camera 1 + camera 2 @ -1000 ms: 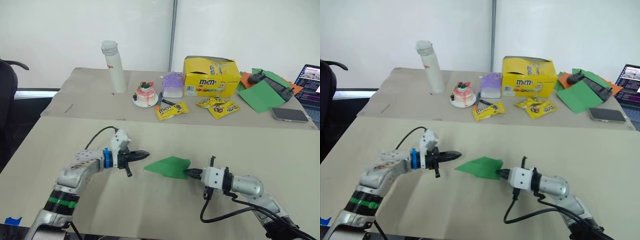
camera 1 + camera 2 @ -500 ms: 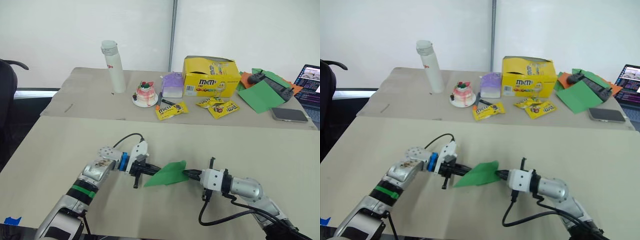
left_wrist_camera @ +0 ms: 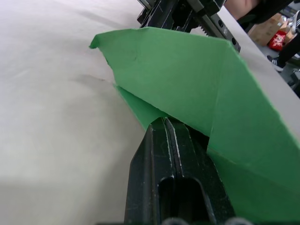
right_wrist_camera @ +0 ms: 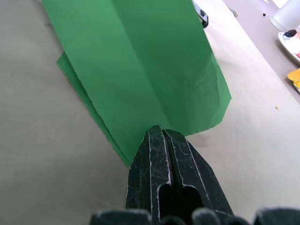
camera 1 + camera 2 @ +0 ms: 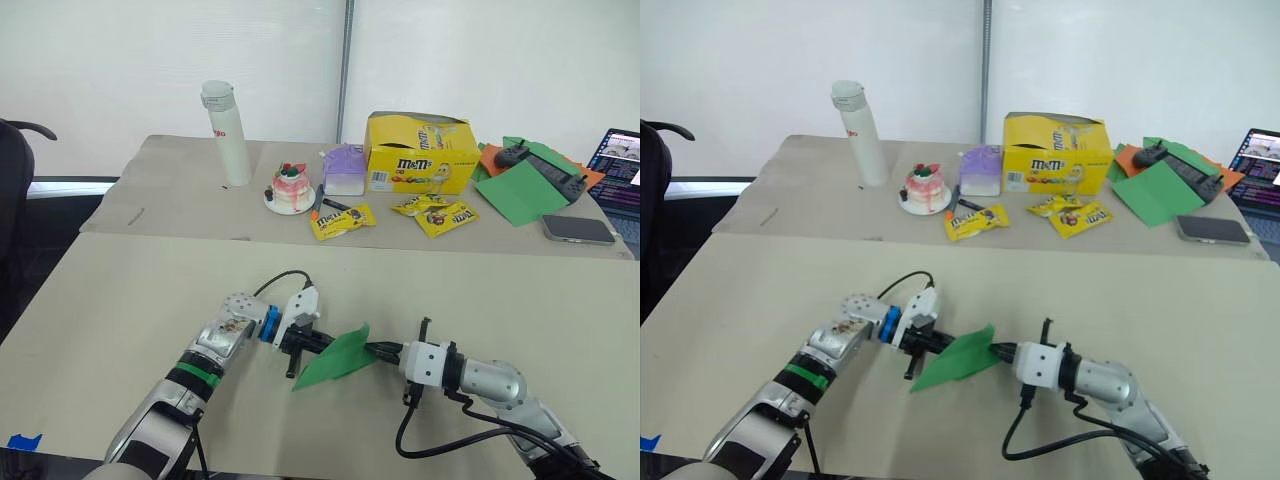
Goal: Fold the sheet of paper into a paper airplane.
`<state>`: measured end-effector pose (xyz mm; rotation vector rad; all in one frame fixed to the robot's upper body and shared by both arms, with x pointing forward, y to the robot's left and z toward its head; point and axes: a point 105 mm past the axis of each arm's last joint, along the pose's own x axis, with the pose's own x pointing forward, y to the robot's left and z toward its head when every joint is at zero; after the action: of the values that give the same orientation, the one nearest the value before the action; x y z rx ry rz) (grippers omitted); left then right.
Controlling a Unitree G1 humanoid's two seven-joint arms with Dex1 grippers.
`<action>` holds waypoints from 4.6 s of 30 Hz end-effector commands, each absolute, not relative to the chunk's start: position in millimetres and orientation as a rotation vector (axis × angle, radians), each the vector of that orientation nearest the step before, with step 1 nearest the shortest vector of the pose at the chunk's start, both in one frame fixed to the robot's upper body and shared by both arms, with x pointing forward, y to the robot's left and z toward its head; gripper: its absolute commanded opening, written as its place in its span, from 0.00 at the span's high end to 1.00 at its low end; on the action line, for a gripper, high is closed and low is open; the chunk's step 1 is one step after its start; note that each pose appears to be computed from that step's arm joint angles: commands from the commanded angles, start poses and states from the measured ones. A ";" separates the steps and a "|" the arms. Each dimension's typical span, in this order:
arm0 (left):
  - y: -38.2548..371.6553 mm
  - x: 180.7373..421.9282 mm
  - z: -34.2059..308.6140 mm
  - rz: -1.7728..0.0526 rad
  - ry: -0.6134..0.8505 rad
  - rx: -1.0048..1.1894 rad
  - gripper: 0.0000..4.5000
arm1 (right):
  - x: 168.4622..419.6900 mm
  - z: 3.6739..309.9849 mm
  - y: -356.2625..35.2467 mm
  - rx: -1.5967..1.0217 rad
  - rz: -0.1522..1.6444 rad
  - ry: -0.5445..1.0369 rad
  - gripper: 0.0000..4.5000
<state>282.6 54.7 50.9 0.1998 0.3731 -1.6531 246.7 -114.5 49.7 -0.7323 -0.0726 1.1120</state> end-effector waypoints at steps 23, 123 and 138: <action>73.2 262.8 61.9 -1.622 0.379 0.244 1.00 | 233.8 62.8 -112.7 -0.853 1.221 -0.176 0.99; 82.9 213.1 40.1 -1.444 0.641 0.012 1.00 | 290.9 102.7 -103.8 -0.269 1.372 0.406 0.43; 82.6 209.9 38.8 -1.444 0.644 0.024 1.00 | 287.8 86.3 -78.7 -0.146 1.569 0.586 0.43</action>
<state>210.2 78.7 42.9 0.0055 0.6200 -1.4711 286.1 -83.2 74.5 -0.1748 0.6234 1.5453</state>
